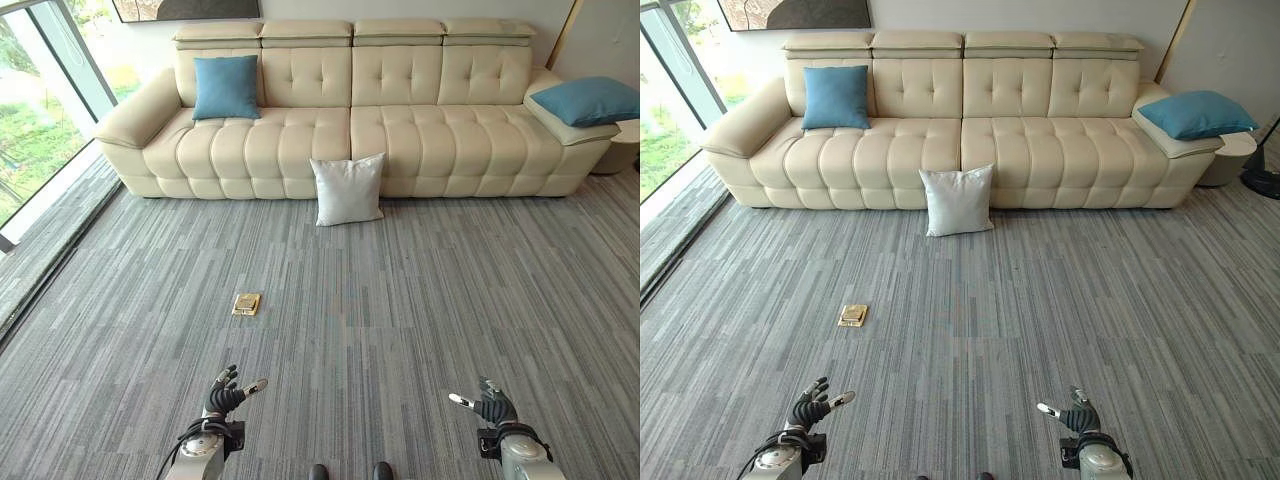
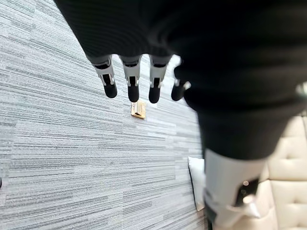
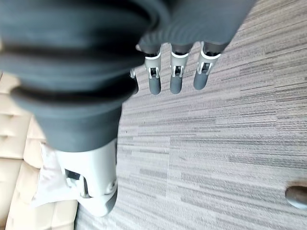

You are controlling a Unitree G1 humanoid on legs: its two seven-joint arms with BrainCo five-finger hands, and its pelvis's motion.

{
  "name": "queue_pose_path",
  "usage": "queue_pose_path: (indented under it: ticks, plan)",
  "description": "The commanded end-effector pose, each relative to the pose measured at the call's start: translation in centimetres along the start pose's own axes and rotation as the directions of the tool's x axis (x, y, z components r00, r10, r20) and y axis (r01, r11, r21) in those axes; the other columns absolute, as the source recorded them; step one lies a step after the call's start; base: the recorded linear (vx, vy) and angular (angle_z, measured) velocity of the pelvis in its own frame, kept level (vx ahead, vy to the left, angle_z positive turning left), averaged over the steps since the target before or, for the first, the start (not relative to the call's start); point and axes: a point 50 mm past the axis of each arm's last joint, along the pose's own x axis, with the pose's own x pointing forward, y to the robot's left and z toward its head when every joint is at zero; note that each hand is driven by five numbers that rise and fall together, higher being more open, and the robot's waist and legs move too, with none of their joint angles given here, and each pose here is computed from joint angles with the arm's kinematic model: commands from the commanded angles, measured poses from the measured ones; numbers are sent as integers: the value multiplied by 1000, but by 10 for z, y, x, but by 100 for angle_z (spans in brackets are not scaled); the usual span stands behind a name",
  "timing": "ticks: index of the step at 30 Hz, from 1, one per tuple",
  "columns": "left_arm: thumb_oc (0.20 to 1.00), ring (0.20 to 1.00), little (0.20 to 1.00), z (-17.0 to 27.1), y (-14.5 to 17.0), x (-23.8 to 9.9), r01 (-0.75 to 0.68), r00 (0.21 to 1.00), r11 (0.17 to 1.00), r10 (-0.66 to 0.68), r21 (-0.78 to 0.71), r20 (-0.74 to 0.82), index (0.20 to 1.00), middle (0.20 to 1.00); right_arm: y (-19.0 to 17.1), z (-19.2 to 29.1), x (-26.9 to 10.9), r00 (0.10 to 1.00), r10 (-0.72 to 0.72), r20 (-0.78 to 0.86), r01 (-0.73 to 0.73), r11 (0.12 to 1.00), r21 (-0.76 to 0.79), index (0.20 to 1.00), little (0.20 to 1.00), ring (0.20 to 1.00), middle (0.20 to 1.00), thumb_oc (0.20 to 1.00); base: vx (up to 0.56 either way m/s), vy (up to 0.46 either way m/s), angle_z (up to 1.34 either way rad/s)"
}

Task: Pick up all the scattered cushions and arrange them neatly on the sofa.

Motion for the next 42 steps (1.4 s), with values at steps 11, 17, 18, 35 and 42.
queue_pose_path:
  ticks: [11,17,18,35,42]
  plan:
    - [1000,1000,1000,20,10,8,-32,997,999,31,8,76,1000,1000,-3,27,6,994,-29,106,27,999,21,1000,1000,1000,1000,1000,0,0,0]
    - [1000,1000,1000,18,10,8,-30,997,999,29,14,66,1000,1000,-3,28,6,994,-26,105,25,1000,17,1000,1000,1000,1000,1000,0,0,0]
    - [1000,1000,1000,17,10,7,-31,997,999,30,12,64,1000,1000,-3,28,6,994,-26,106,24,1000,17,1000,1000,1000,1000,1000,0,0,0]
    - [1000,1000,1000,14,9,5,-34,998,999,34,3,56,1000,1000,6,29,4,993,7,118,-8,1000,9,1000,1000,1000,1000,1000,26,0,2]
    - [1000,1000,1000,16,9,4,-31,997,1000,31,0,67,1000,1000,5,31,3,991,12,130,-11,1000,-10,1000,1000,1000,1000,1000,49,31,1]
